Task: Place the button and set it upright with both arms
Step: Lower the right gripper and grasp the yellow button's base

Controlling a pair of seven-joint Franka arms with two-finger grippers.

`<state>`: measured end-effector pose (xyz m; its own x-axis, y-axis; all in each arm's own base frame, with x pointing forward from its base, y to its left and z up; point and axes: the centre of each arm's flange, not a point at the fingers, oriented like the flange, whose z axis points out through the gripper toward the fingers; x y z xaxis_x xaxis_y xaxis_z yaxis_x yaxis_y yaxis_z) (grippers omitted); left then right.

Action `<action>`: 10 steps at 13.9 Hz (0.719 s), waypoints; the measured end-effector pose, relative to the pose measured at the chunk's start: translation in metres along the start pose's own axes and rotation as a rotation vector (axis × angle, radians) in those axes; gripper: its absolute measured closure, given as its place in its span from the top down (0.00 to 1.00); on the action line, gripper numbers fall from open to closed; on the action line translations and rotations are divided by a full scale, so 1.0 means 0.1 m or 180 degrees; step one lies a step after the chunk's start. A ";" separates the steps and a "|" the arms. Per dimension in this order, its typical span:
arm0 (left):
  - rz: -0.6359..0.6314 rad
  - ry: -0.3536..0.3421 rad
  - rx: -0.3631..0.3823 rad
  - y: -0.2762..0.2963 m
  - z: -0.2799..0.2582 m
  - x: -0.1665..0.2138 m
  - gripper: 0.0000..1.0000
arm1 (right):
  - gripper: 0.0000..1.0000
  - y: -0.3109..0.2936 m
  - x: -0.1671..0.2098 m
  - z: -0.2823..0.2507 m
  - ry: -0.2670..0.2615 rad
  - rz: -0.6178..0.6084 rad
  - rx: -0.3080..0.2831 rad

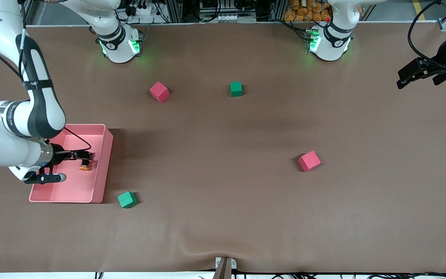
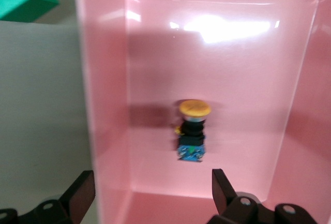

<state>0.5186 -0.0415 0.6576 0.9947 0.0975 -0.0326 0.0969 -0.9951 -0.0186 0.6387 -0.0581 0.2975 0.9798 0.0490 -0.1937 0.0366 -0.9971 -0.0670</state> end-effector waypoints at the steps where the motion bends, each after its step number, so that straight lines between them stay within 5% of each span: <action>1: 0.0002 -0.0003 0.0001 0.00 0.00 0.00 1.00 | 1.00 0.08 0.02 0.07 0.0017 0.0002 -0.0004; 10: 0.0017 -0.0063 0.0010 0.02 0.08 0.01 1.00 | 1.00 0.24 0.02 0.90 0.0139 -0.0005 -0.0043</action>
<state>0.5192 -0.0434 0.6492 0.9943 0.0924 -0.0523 0.0914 -0.9956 -0.0215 0.6242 -0.0768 0.2072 0.9874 0.0483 -0.1507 0.0406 -0.9977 -0.0540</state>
